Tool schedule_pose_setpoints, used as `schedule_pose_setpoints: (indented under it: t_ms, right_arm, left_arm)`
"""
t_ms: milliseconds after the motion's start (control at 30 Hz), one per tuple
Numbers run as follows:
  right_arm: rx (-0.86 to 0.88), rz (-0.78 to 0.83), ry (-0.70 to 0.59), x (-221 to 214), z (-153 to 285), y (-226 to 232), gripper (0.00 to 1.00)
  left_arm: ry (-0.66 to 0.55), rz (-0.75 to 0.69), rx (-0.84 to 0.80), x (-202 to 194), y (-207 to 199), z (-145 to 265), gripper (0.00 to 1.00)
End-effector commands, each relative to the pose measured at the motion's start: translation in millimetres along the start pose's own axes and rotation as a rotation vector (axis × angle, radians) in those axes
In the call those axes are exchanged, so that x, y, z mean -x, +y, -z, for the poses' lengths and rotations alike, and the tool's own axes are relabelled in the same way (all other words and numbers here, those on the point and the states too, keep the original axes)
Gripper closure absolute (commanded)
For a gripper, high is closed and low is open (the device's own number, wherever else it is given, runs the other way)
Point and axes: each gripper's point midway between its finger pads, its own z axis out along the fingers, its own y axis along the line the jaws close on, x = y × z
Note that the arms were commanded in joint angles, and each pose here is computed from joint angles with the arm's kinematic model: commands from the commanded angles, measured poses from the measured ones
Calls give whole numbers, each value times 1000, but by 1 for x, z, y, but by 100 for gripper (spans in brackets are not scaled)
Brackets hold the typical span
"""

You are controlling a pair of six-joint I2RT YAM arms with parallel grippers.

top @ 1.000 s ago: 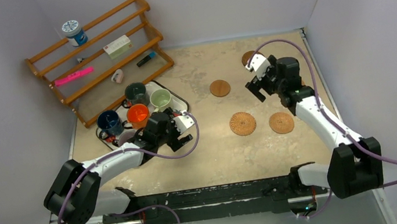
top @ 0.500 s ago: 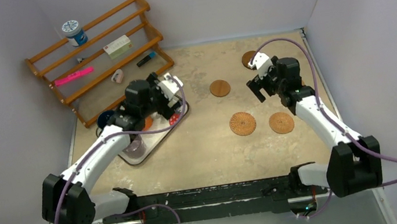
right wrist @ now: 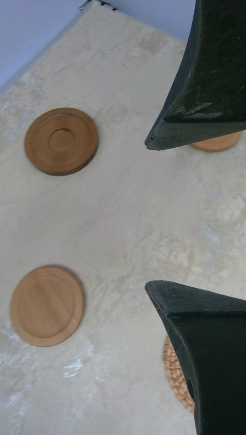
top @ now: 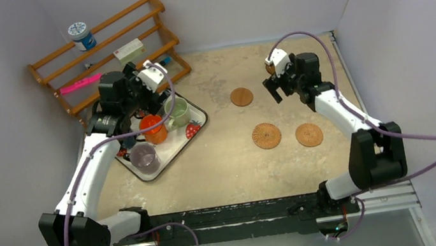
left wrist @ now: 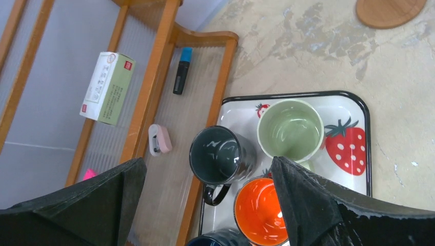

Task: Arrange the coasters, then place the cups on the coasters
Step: Move the coaster to the center of the board.

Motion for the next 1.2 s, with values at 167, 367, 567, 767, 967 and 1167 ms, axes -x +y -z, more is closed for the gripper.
schedule_pose_setpoints:
  t_ms: [167,367,567,767,967,1167]
  right_arm:
    - [85,43,-76,57,-51,39,1]
    - [45,-17,-29,57,-89,42,1]
    - [-8,-73,45,38,-129,35,1]
    - [-74,-102,110,22,-161,25,1]
    - [-100,-111,150,13,-173,21,1]
    - [-98,-115,177,4,-175,24,1]
  left_arm:
    - [37,23,-14,-33,11,7,0]
    - [34,80,-44,-56,20,2,0]
    - [61,122,-104,-69,12,-20,0]
    - [65,140,-129,-75,7,-29,0]
    - [44,143,-121,-70,10,-30,1]
    - [26,145,-139,-65,8,-29,1]
